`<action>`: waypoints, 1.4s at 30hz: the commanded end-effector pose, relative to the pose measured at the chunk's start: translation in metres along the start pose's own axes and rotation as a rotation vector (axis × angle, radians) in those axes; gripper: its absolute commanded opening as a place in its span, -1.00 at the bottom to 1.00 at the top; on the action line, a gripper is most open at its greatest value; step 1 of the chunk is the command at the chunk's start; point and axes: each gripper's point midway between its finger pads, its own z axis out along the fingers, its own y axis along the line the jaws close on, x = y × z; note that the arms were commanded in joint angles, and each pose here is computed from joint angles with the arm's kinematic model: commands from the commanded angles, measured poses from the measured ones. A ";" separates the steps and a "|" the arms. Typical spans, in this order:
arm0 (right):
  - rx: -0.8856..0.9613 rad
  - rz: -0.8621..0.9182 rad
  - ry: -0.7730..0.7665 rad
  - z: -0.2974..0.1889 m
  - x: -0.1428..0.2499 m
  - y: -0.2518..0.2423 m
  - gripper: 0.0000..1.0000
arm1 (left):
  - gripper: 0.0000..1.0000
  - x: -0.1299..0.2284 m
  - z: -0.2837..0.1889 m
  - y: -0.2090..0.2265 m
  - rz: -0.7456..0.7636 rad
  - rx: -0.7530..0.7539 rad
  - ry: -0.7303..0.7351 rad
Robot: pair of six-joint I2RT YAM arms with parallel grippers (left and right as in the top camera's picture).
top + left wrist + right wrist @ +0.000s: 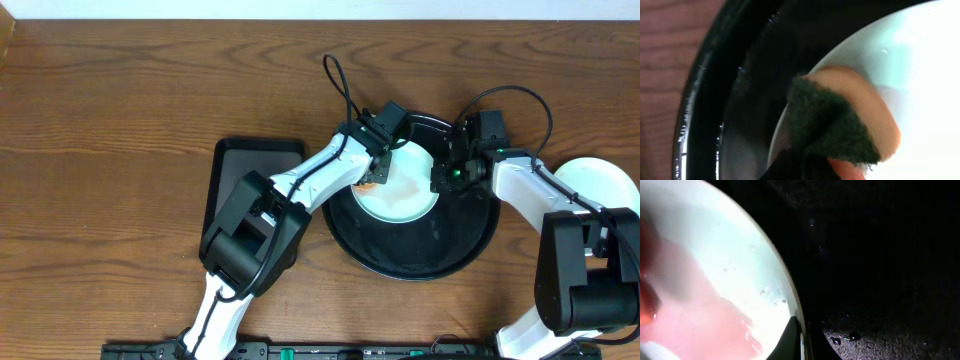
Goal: Clean dirty plates on tray and stack at the side
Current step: 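Carry the sponge with the left gripper to the mint-green plate, then scrub the mint-green plate with the sponge while right gripper holds rim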
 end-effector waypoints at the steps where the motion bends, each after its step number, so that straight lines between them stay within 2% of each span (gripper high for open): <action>1: 0.019 -0.013 0.107 0.016 0.031 -0.006 -0.98 | -0.85 -0.004 0.016 0.023 -0.017 -0.080 -0.020; 5: 0.019 -0.020 0.106 0.016 0.031 -0.006 -0.98 | -0.85 0.000 0.022 -0.024 -0.170 0.164 0.038; 8: 0.019 -0.020 0.107 0.016 0.031 -0.006 -0.97 | -0.85 0.006 0.025 -0.057 -0.225 0.323 0.097; 18: 0.020 -0.020 0.107 0.016 0.031 -0.006 -0.98 | -0.85 0.035 0.016 -0.096 -0.215 0.498 0.253; 21: 0.020 -0.019 0.110 0.016 0.032 -0.007 -0.98 | -0.85 0.051 0.017 -0.083 -0.187 0.453 0.309; 24: 0.020 -0.019 0.110 0.016 0.032 -0.007 -0.97 | -0.85 0.060 0.029 -0.035 -0.197 0.238 0.320; 28: 0.020 -0.019 0.109 0.016 0.032 -0.007 -0.98 | -0.85 0.043 0.040 0.026 -0.172 -0.039 0.205; 33: 0.020 -0.019 0.110 0.016 0.032 -0.007 -0.98 | -0.85 0.005 0.040 0.059 -0.014 -0.231 0.014; 42: 0.021 -0.015 0.111 0.016 0.032 -0.007 -0.97 | -0.85 -0.010 0.030 0.084 0.084 -0.387 -0.050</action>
